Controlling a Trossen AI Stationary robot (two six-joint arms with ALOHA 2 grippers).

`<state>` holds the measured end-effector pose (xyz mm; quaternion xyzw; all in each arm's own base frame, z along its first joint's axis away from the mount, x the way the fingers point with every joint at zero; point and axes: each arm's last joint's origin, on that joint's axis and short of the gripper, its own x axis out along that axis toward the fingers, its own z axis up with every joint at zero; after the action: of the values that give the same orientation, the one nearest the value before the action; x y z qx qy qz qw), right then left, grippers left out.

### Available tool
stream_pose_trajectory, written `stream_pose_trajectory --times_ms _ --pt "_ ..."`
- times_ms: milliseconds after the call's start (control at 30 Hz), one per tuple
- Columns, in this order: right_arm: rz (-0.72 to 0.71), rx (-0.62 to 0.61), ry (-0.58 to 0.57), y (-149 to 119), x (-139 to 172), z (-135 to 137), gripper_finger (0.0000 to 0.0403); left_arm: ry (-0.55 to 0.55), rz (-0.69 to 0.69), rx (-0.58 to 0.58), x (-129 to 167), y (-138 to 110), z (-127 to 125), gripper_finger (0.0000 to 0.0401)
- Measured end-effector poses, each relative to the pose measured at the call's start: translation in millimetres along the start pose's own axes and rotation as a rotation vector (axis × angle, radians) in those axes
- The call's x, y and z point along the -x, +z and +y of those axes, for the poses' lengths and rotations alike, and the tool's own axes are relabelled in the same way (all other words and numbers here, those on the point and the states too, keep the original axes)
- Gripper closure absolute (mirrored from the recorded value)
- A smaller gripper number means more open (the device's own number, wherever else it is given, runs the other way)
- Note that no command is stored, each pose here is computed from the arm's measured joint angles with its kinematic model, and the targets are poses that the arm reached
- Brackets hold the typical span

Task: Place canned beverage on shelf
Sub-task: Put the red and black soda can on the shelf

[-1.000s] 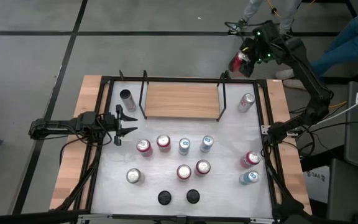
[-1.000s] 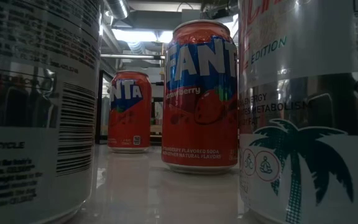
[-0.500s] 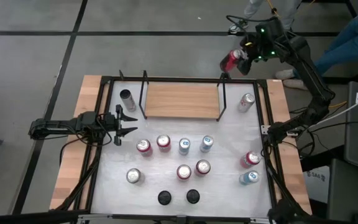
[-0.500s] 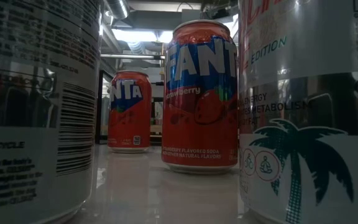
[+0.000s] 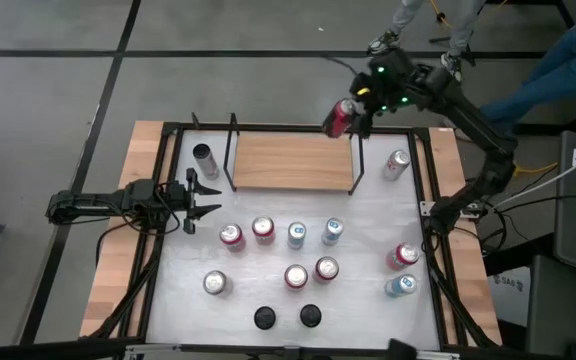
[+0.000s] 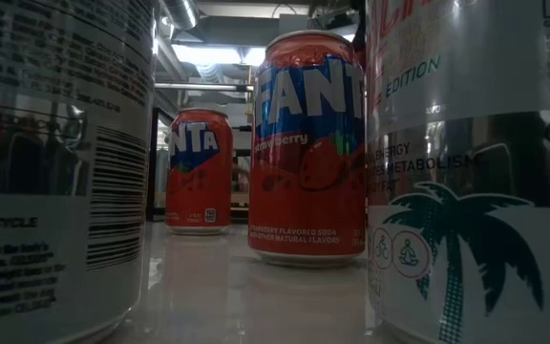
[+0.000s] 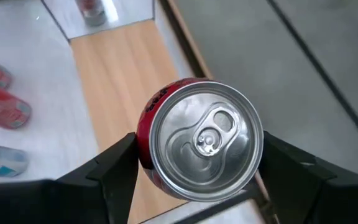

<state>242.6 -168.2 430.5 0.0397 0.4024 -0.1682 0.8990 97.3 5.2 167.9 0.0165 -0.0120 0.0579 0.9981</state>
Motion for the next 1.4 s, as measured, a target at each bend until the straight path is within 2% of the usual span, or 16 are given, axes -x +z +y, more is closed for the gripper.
stream_pose_trajectory --times_ms 133,267,567,900,1167,1400 --pt "0.042 -0.007 0.036 4 -17 14 0.0127 0.000 0.000 0.000 0 0 0 0.0227" --pt "0.090 -0.020 -0.015 7 -32 22 0.0127 0.000 0.000 0.000 0 0 0 0.0227" --pt "0.206 -0.106 -0.136 6 -72 16 0.0127 0.000 0.000 0.000 0 0 0 0.0227" --pt "0.308 -0.148 -0.141 1 -116 13 0.0127 0.000 0.000 0.000 0 0 0 0.0227" --pt "0.355 -0.137 -0.180 -2 -138 10 0.0127 0.000 0.000 0.000 0 0 0 0.0227" --pt "0.380 -0.147 -0.206 -6 -140 -2 0.0127 0.000 0.000 0.000 0 0 0 0.0227"
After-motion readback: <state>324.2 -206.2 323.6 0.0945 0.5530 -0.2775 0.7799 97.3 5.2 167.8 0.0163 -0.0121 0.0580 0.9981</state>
